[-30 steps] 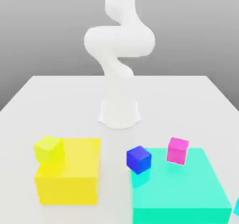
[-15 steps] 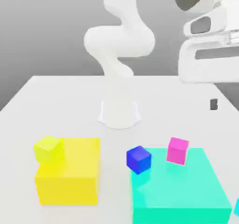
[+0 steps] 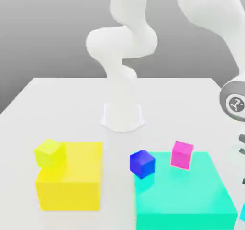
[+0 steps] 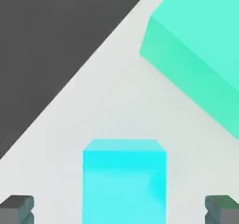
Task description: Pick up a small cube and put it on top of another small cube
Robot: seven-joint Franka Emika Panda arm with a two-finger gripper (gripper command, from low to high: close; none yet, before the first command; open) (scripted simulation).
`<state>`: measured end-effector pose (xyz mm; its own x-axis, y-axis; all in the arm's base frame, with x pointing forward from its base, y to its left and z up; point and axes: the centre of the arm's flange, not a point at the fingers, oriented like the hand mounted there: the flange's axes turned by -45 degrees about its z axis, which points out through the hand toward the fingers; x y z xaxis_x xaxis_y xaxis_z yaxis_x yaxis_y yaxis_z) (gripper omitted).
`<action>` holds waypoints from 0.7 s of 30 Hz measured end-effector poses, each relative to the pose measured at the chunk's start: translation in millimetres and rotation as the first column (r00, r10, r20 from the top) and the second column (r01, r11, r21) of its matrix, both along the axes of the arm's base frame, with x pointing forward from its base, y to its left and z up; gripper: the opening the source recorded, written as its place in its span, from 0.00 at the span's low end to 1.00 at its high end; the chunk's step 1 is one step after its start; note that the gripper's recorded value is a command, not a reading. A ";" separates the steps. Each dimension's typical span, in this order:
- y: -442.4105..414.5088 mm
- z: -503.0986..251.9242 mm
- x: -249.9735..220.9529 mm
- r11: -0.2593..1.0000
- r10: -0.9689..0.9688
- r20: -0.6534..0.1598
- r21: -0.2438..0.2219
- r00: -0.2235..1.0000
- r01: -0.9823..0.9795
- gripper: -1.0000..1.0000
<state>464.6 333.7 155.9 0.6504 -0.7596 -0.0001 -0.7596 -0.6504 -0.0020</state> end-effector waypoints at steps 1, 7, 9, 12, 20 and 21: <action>0.1 -13.2 -0.7 1.000 -0.001 -0.001 -0.001 1.000 0.001 0.00; 0.2 -19.7 -1.0 1.000 -0.001 0.001 0.001 1.000 0.001 0.00; 0.6 -5.0 -0.6 1.000 -0.001 0.000 0.001 1.000 0.001 0.00; -1.4 36.3 -0.7 1.000 0.000 0.000 0.001 1.000 0.000 0.00; -102.8 115.1 0.4 0.998 0.051 -0.006 0.026 0.999 -0.051 0.00; -116.4 122.8 -1.8 0.998 0.058 -0.006 0.027 0.998 -0.058 0.00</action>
<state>462.7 217.3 278.7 0.6936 -0.7200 -0.0244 -0.7204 -0.6934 -0.0151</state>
